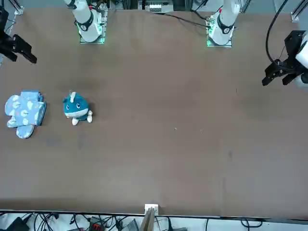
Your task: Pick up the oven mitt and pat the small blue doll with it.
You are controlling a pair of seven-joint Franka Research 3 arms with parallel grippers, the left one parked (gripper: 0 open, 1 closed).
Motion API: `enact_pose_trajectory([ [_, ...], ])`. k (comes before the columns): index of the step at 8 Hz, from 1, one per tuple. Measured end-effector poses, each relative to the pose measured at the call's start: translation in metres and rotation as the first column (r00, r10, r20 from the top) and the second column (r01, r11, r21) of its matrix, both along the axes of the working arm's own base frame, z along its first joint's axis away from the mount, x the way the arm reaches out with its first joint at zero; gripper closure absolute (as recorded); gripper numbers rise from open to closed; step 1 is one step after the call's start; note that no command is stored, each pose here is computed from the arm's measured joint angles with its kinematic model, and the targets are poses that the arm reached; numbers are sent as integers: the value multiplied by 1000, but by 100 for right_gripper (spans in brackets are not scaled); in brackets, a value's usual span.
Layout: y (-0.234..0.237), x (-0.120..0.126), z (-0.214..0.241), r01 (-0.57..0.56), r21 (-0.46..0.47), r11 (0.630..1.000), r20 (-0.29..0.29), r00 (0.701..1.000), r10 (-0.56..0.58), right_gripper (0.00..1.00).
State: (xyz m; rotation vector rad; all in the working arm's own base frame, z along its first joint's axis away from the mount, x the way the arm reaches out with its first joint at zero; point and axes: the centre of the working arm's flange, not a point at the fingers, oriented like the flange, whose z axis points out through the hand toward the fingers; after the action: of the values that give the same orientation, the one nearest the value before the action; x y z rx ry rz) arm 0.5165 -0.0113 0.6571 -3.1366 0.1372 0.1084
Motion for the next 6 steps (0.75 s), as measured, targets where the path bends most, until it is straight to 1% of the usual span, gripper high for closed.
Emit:
enact_pose_trajectory([
  [4,1,0,0,-2,1,1000,-1,1000,2,0],
  [6,6,1,-4,-12,0,1000,-18,1000,12,0],
])
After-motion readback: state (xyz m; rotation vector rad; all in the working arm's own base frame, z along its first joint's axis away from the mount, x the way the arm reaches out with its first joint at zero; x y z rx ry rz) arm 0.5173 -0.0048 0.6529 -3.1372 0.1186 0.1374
